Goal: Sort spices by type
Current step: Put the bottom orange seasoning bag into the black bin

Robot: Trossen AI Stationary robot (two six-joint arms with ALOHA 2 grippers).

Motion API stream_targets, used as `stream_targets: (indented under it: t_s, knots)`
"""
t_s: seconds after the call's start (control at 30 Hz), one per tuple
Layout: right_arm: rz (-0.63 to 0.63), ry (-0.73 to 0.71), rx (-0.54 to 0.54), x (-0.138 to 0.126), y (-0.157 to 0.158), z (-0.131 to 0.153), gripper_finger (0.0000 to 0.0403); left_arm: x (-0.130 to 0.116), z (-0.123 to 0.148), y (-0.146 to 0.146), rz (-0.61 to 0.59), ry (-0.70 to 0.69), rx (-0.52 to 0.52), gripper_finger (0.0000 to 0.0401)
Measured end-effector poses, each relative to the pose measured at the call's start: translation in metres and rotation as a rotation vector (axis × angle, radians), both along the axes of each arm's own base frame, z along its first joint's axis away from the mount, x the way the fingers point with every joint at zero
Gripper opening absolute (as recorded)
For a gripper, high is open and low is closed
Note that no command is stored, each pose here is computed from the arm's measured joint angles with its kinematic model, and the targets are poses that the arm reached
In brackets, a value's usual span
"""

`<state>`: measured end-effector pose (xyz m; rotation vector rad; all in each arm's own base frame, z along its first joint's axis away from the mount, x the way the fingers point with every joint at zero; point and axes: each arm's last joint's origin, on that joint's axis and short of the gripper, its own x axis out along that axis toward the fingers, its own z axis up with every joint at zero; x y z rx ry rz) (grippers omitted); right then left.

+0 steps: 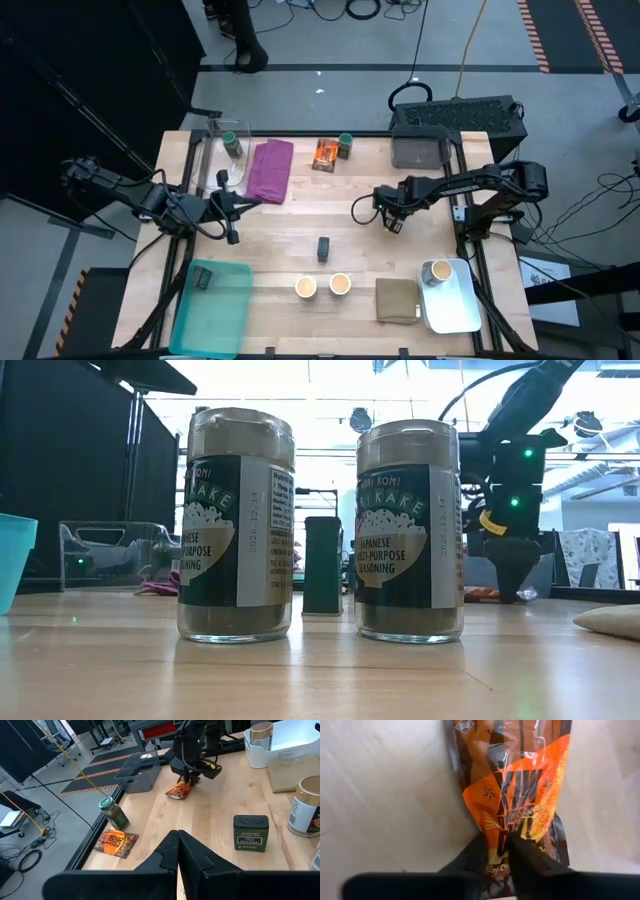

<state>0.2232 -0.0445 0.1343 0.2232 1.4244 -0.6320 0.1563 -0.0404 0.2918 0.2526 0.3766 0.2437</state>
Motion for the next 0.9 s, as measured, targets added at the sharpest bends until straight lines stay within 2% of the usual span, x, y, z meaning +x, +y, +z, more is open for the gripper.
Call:
stream_targets:
  t_s: [0.1,0.33,0.7,0.9]
  knots:
    - [0.002,0.001,-0.005,0.0,0.0,0.0,0.0014,0.0,0.0,0.0,0.0,-0.001,0.0,0.001]
    - [0.001,0.012,0.021,0.002,0.0,0.008,0.0006,0.0,0.0,0.0,0.0,-0.001,0.0,0.001]
    - [0.054,-0.121,0.015,0.033,-0.004,0.076,0.0004,0.0,0.001,0.001,0.03,-0.008,0.011,0.001]
    - [0.124,-0.245,-0.06,0.054,-0.009,0.122,0.0004,0.0,0.001,0.002,0.046,-0.01,0.017,0.001]
